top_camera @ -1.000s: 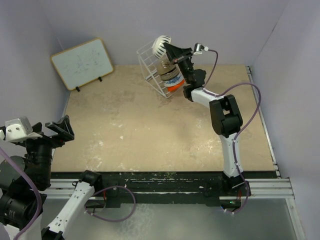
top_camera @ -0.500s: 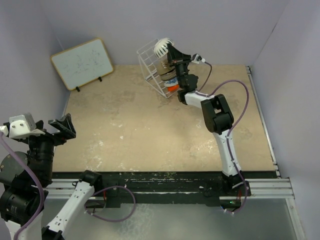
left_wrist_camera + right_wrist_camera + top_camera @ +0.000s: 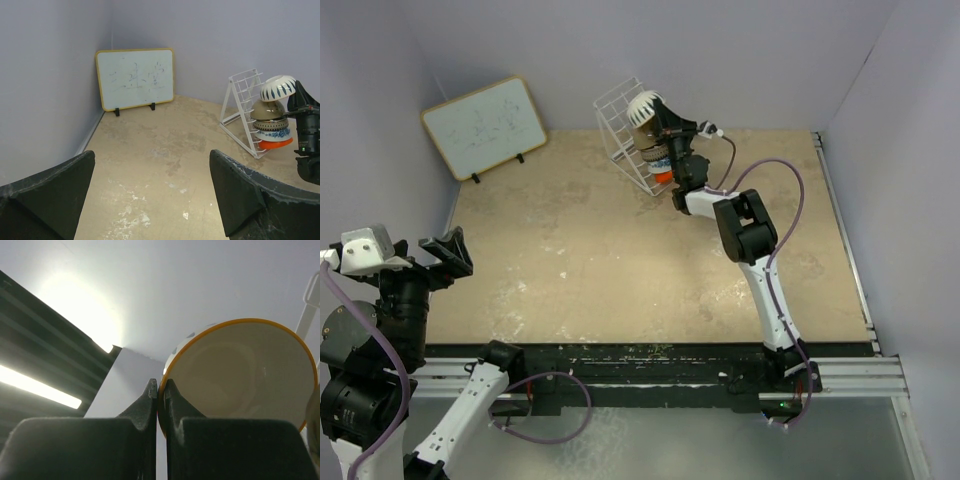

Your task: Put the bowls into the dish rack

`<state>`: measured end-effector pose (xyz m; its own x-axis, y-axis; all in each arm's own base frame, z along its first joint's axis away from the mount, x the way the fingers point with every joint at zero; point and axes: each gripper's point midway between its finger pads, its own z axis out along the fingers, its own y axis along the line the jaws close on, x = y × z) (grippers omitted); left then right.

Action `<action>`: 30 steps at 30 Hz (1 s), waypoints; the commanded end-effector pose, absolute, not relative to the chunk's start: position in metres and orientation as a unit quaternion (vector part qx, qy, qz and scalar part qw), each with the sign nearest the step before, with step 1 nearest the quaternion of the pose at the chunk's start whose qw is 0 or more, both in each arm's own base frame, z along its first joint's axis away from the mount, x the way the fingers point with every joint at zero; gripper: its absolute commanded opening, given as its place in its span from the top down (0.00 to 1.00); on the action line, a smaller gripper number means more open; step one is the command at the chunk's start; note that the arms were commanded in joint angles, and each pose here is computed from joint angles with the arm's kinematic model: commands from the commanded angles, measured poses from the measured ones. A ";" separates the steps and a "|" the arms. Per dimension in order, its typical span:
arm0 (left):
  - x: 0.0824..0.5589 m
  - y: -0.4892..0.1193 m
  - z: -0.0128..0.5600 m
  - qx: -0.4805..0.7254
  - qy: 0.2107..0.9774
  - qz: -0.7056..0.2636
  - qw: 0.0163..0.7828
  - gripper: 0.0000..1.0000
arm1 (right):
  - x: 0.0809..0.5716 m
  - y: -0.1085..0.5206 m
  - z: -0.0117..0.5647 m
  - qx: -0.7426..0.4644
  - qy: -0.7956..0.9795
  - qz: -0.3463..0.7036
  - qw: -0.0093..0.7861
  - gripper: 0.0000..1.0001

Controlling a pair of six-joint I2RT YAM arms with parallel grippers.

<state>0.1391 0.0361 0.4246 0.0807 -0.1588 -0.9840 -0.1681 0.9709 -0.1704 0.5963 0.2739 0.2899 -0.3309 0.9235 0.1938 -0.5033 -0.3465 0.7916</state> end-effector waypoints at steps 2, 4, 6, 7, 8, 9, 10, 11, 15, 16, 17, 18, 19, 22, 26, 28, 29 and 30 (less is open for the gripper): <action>0.141 0.036 0.431 -0.117 0.674 0.007 0.730 0.01 | 0.567 0.254 0.362 0.286 0.212 0.801 0.481 1.00; 0.141 0.036 0.431 -0.117 0.674 0.007 0.730 0.01 | 0.572 0.258 0.357 0.286 0.223 0.799 0.480 1.00; 0.140 0.037 0.431 -0.117 0.673 0.006 0.731 0.01 | 0.581 0.265 0.348 0.285 0.233 0.801 0.473 1.00; 0.140 0.037 0.431 -0.118 0.672 0.006 0.731 0.01 | 0.585 0.267 0.346 0.282 0.233 0.804 0.469 1.00; 0.139 0.037 0.431 -0.118 0.672 0.006 0.731 0.01 | 0.588 0.270 0.342 0.281 0.234 0.807 0.465 1.00; 0.139 0.037 0.430 -0.118 0.673 0.006 0.731 0.01 | 0.590 0.271 0.343 0.280 0.232 0.809 0.462 1.00; 0.139 0.037 0.430 -0.118 0.673 0.007 0.730 0.01 | 0.592 0.271 0.340 0.283 0.232 0.810 0.459 1.00; 0.138 0.038 0.430 -0.119 0.673 0.007 0.730 0.01 | 0.593 0.271 0.339 0.285 0.233 0.809 0.458 1.00; 0.135 0.041 0.429 -0.122 0.672 0.012 0.731 0.01 | 0.594 0.268 0.333 0.305 0.249 0.793 0.466 1.00; 0.134 0.041 0.429 -0.123 0.671 0.012 0.731 0.01 | 0.594 0.268 0.334 0.308 0.251 0.790 0.467 1.00; 0.134 0.041 0.429 -0.123 0.671 0.011 0.731 0.01 | 0.594 0.268 0.334 0.311 0.255 0.788 0.467 1.00; 0.134 0.041 0.429 -0.123 0.672 0.011 0.731 0.01 | 0.595 0.270 0.333 0.312 0.261 0.787 0.464 1.00; 0.135 0.041 0.429 -0.123 0.672 0.009 0.730 0.01 | 0.596 0.268 0.332 0.318 0.261 0.785 0.463 1.00; 0.134 0.040 0.429 -0.124 0.672 0.008 0.730 0.01 | 0.597 0.272 0.333 0.318 0.271 0.783 0.461 1.00; 0.133 0.041 0.429 -0.125 0.670 0.005 0.732 0.01 | 0.603 0.277 0.329 0.319 0.279 0.783 0.456 1.00; 0.132 0.042 0.429 -0.126 0.670 0.006 0.732 0.01 | 0.606 0.279 0.328 0.322 0.287 0.778 0.456 1.00; 0.131 0.042 0.428 -0.126 0.670 0.006 0.732 0.01 | 0.608 0.280 0.327 0.324 0.292 0.775 0.457 1.00; 0.130 0.042 0.429 -0.126 0.669 0.006 0.732 0.01 | 0.610 0.280 0.326 0.327 0.297 0.771 0.459 0.99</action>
